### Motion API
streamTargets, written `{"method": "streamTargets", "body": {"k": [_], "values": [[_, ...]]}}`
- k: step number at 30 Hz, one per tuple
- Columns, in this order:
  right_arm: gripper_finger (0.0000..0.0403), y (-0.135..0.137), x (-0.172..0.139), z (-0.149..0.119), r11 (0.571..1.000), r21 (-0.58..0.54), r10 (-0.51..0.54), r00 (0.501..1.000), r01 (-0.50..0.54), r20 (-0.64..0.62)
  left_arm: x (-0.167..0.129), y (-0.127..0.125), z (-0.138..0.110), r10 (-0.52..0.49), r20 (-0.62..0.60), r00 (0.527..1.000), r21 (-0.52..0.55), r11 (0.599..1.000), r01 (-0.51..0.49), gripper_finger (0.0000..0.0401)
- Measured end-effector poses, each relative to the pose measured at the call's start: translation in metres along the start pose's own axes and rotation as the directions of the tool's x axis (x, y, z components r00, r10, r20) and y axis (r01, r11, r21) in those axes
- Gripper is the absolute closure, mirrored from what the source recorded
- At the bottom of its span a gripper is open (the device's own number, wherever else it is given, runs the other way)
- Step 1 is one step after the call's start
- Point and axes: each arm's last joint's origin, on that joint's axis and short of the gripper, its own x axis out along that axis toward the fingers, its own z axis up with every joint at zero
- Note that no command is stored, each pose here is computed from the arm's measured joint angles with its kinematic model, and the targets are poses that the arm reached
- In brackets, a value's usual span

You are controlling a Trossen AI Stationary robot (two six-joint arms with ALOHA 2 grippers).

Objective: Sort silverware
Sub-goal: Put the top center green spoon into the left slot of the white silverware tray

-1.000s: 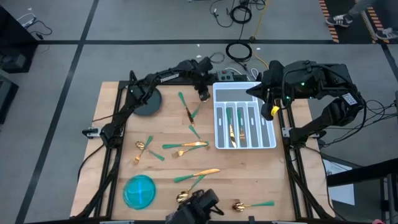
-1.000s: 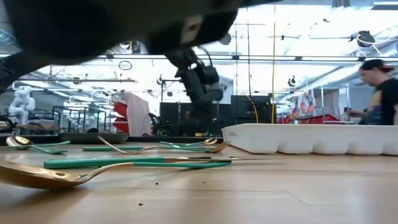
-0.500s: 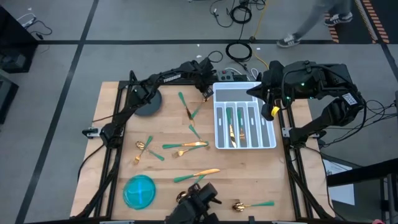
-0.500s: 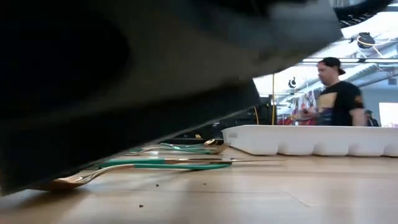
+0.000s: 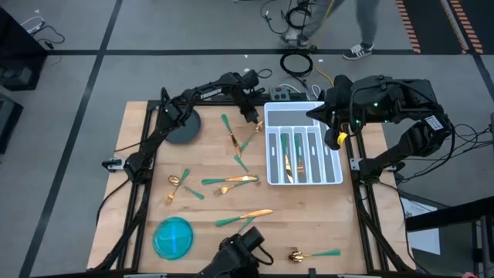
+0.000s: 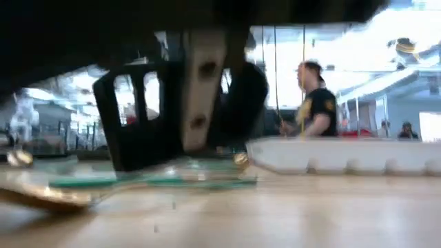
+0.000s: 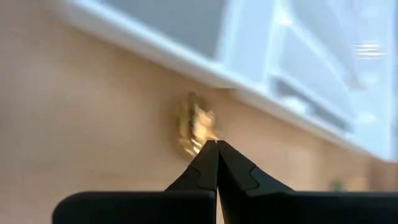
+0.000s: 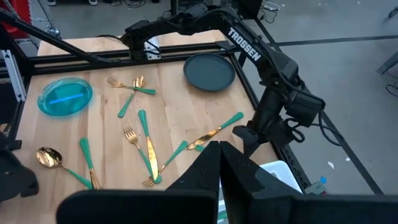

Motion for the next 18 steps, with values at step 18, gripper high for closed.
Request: {"method": "streamTargets", "body": {"k": [18], "values": [[0.0403,0.0,0.0,-0.004,1.0,0.008,-0.004,0.999,0.004,-0.036,-0.019,0.001,0.024,0.287,0.106,0.952,-0.05,0.958,-0.283,0.0401]]}}
